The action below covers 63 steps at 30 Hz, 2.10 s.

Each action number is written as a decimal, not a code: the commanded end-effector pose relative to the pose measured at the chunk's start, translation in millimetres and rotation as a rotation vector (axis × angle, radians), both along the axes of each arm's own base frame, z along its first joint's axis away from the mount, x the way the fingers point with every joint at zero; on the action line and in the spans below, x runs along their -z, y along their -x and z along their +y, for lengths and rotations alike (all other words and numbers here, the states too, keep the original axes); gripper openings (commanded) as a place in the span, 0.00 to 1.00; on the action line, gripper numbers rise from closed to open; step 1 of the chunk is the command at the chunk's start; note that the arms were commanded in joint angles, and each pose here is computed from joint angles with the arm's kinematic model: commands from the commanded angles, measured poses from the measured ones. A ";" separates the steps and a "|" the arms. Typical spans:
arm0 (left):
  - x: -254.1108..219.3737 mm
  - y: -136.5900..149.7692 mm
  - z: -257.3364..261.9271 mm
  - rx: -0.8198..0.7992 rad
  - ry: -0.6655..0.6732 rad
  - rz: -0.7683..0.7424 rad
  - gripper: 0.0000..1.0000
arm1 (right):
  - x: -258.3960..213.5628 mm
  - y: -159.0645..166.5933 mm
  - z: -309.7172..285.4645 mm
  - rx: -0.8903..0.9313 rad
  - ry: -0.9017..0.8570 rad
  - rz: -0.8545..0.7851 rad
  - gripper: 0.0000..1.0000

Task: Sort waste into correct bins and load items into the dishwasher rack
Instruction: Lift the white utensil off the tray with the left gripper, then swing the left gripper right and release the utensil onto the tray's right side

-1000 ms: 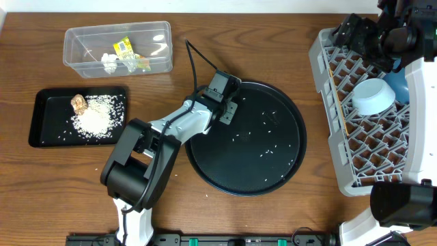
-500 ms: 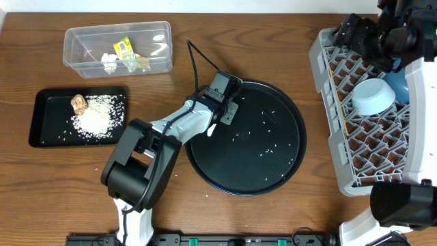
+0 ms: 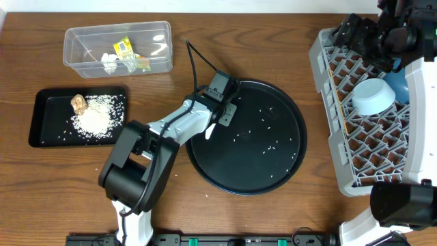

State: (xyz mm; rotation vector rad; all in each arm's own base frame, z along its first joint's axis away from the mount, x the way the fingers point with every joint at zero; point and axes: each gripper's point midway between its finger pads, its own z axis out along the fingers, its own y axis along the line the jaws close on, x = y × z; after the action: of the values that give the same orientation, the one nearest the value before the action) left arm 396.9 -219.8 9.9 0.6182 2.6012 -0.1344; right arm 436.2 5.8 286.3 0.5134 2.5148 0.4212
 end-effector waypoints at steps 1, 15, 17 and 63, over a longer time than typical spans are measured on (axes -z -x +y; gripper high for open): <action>-8.1 3.6 4.4 -0.015 0.002 -0.003 0.06 | -0.9 1.5 2.7 -0.018 0.011 -0.003 0.99; -21.1 5.6 4.8 -0.060 0.045 0.004 0.10 | -0.9 1.5 2.7 -0.018 0.011 -0.003 0.99; -19.9 3.5 6.5 -0.061 0.044 0.002 0.34 | -0.9 1.5 2.7 -0.018 0.011 -0.003 0.99; 1.4 15.9 10.7 -0.047 0.037 0.093 0.06 | -0.9 1.5 2.7 -0.018 0.011 -0.003 0.99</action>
State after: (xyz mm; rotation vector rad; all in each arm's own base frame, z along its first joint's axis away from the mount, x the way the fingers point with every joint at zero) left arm 392.6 -206.0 6.2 0.5441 2.6720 -0.1602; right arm 436.0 5.8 286.2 0.5138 2.5159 0.4211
